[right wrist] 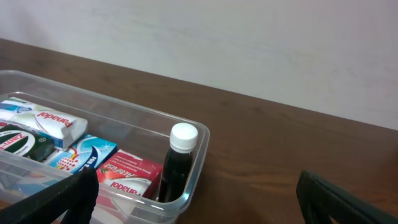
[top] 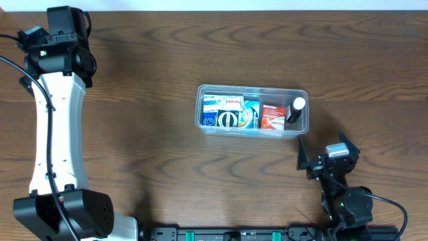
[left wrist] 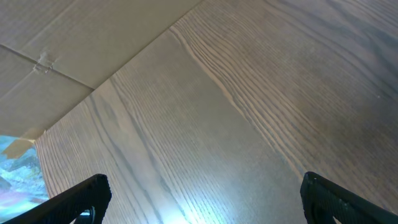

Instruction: Pack container

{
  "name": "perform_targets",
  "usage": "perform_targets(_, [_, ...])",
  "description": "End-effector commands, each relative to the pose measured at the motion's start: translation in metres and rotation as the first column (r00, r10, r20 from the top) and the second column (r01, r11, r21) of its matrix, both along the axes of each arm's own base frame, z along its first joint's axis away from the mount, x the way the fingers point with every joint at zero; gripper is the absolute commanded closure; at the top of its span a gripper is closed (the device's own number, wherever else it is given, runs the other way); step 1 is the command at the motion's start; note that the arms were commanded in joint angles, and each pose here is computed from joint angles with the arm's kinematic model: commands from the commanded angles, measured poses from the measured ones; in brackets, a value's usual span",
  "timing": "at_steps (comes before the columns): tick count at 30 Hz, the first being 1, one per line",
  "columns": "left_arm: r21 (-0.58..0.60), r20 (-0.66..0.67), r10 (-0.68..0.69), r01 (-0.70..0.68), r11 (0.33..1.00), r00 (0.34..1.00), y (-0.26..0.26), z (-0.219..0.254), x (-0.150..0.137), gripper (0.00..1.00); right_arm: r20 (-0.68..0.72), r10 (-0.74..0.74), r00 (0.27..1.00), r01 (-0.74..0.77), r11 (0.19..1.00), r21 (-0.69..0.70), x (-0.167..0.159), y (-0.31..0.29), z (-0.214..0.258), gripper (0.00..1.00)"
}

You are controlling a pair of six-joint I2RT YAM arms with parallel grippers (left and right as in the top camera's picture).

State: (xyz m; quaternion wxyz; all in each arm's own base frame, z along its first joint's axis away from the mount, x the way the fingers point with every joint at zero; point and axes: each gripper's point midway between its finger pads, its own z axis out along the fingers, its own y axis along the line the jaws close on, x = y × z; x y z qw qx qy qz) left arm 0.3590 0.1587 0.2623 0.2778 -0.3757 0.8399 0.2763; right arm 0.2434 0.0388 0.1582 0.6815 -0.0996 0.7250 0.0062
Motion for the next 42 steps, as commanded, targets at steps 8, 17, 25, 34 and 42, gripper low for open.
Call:
perform_targets(8, [-0.048,0.006,-0.034,0.034,0.998,0.999,-0.015,0.004,-0.044,0.02,0.001,-0.003,1.0,0.003,1.0,-0.003,0.0,-0.001,-0.001,0.01])
perform_targets(17, [-0.135,-0.112,-0.06,0.044,0.99,0.992,-0.034,-0.059,-0.113,0.02,0.001,-0.004,1.0,0.004,1.0,-0.003,0.0,-0.002,-0.001,0.01])
perform_targets(25, [-0.23,0.049,-0.048,0.058,0.972,0.998,-0.056,-0.13,-0.148,0.02,0.001,-0.003,1.0,0.003,1.0,-0.003,0.0,-0.001,-0.001,0.01])
perform_targets(34, [-0.293,0.379,-0.128,0.251,0.923,0.916,-0.087,-0.185,-0.144,0.02,0.001,-0.004,1.0,0.004,1.0,-0.003,0.0,-0.002,-0.001,0.01])
perform_targets(42, [-0.201,0.551,-0.18,0.339,0.919,0.815,-0.092,-0.184,-0.137,0.02,0.001,-0.004,1.0,0.004,1.0,-0.003,0.0,-0.002,-0.001,0.01])
